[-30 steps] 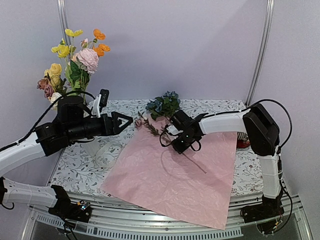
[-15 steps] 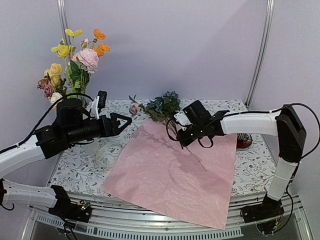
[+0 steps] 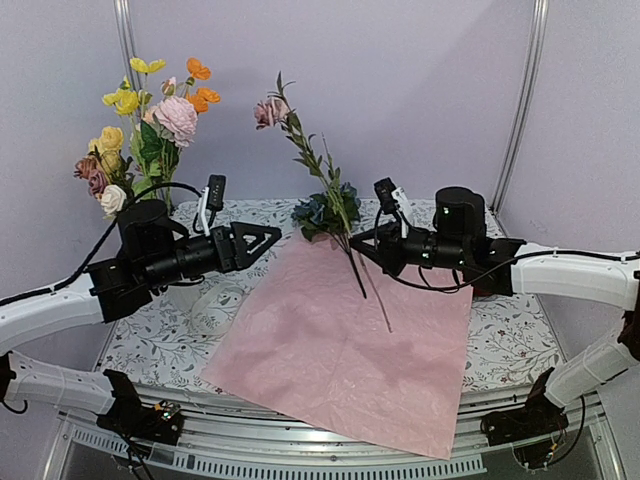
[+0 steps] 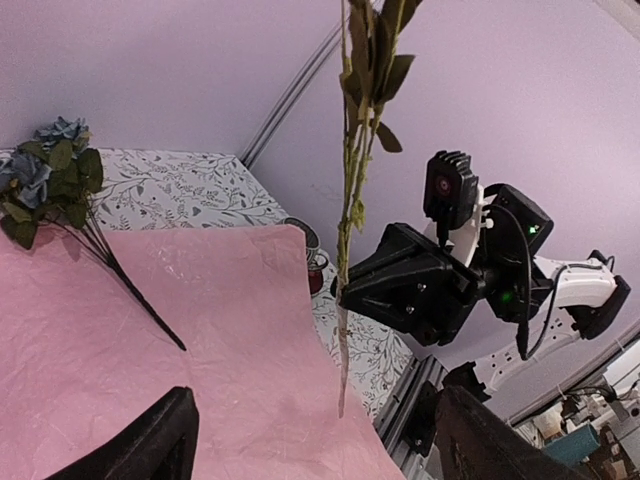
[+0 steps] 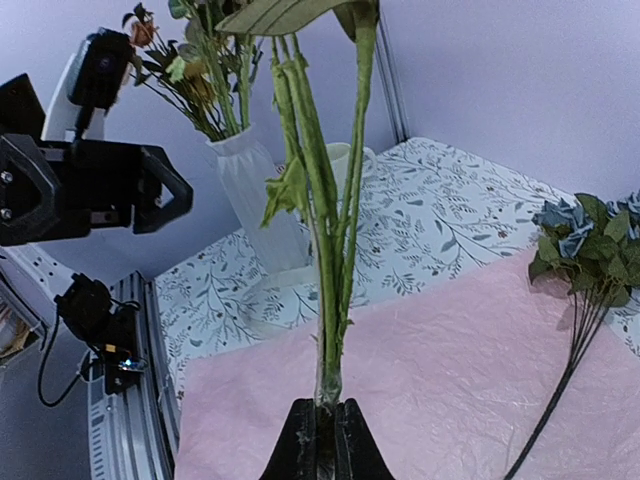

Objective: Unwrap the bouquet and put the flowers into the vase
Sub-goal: Pick up the fake flower from the flattened wrapping paper, then pass from the right arm to the left

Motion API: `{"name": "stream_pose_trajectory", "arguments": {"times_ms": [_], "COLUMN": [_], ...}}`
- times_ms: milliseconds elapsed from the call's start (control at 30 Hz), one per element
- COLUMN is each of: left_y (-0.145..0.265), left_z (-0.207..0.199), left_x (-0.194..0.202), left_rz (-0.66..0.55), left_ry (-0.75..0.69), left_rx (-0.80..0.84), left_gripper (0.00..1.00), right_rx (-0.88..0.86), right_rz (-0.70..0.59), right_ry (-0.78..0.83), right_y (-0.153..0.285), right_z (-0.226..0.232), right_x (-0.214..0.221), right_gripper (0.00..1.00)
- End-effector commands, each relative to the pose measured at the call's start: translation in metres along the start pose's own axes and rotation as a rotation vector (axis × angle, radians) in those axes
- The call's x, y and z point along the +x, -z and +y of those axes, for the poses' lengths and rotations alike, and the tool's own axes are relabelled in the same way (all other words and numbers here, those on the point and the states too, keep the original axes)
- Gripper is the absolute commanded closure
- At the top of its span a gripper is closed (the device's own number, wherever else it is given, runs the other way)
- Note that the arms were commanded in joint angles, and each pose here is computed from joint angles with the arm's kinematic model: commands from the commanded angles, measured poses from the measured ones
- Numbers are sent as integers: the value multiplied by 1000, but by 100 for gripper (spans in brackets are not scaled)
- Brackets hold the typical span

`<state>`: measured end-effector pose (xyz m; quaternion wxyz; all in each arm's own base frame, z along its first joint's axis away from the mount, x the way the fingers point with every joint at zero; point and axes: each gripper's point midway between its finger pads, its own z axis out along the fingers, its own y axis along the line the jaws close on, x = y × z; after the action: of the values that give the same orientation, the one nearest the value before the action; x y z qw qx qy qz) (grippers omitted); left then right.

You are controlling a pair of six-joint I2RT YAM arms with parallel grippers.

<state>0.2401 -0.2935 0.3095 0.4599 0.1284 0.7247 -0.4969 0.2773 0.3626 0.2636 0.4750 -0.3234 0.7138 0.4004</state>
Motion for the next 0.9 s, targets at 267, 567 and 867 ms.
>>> {"name": "stream_pose_trajectory", "arguments": {"times_ms": [267, 567, 867], "left_y": [-8, -10, -23], "left_z": [-54, -66, -72], "left_x": [-24, -21, -11], "left_rz": [-123, -121, -69], "left_ry": [-92, -116, -129], "left_rx": [228, 272, 295], "left_gripper": [25, 33, 39], "right_rx": [-270, -342, -392], "right_rz": [-155, -128, -97], "right_ry": [-50, -52, -50], "right_y": [7, -5, -15], "right_z": [74, 96, 112], "right_x": [-37, -28, -20], "right_gripper": [95, 95, 96]}}
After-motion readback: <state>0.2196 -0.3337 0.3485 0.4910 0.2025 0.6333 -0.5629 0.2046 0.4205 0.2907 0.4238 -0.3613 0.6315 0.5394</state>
